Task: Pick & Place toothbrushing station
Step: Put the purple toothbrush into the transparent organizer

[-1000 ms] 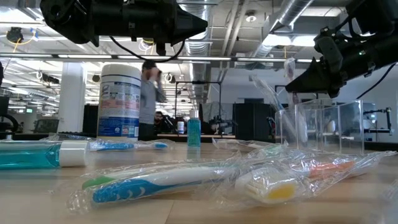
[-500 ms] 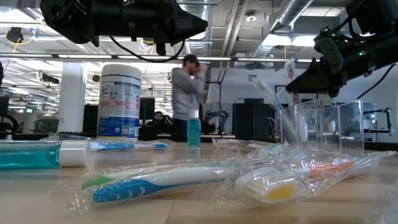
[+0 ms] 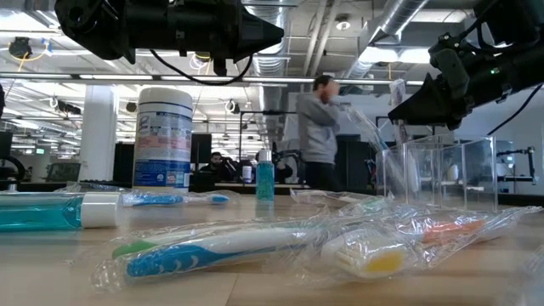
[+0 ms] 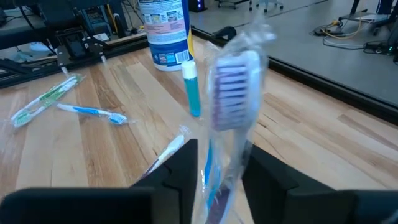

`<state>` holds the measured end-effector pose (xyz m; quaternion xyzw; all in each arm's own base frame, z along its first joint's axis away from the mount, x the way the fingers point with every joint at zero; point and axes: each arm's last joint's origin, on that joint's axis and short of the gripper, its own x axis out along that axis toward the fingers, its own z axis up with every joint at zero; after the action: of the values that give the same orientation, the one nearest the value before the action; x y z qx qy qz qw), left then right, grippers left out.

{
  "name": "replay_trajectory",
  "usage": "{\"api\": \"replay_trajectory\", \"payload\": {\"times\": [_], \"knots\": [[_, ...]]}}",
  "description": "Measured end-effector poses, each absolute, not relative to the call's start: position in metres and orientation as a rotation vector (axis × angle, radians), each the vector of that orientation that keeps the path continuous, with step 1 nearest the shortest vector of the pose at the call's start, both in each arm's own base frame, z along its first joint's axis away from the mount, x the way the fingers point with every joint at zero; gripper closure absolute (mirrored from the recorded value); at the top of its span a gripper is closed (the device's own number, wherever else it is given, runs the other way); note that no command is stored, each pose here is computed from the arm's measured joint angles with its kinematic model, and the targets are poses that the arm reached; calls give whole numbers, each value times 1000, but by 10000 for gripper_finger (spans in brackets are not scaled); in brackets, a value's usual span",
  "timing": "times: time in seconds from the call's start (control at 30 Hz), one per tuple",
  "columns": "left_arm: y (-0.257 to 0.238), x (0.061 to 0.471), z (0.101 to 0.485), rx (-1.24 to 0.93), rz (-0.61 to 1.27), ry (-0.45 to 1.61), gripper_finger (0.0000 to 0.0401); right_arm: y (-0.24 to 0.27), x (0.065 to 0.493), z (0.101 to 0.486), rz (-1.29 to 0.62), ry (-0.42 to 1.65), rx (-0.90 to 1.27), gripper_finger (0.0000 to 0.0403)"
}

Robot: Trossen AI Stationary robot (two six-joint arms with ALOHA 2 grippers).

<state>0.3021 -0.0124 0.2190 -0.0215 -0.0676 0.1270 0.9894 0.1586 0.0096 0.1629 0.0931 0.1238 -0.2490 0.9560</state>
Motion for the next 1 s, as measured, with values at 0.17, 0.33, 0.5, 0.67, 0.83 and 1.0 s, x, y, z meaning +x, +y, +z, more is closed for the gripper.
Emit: {"api": "replay_trajectory", "payload": {"times": [0.17,0.33,0.5,0.67,0.83,1.0], "knots": [[-12,302,219,-43,255,-136,348,10,159,164,-504,259,174,241],[-12,302,219,-43,255,-136,348,10,162,171,-503,268,138,207],[-12,302,219,-43,255,-136,348,9,162,173,-548,282,117,189],[-12,302,219,-43,255,-136,348,8,162,174,-575,281,100,184],[-12,302,219,-43,255,-136,348,8,161,176,-577,275,84,183],[-12,302,219,-43,255,-136,348,7,157,182,-588,243,71,183]]}}
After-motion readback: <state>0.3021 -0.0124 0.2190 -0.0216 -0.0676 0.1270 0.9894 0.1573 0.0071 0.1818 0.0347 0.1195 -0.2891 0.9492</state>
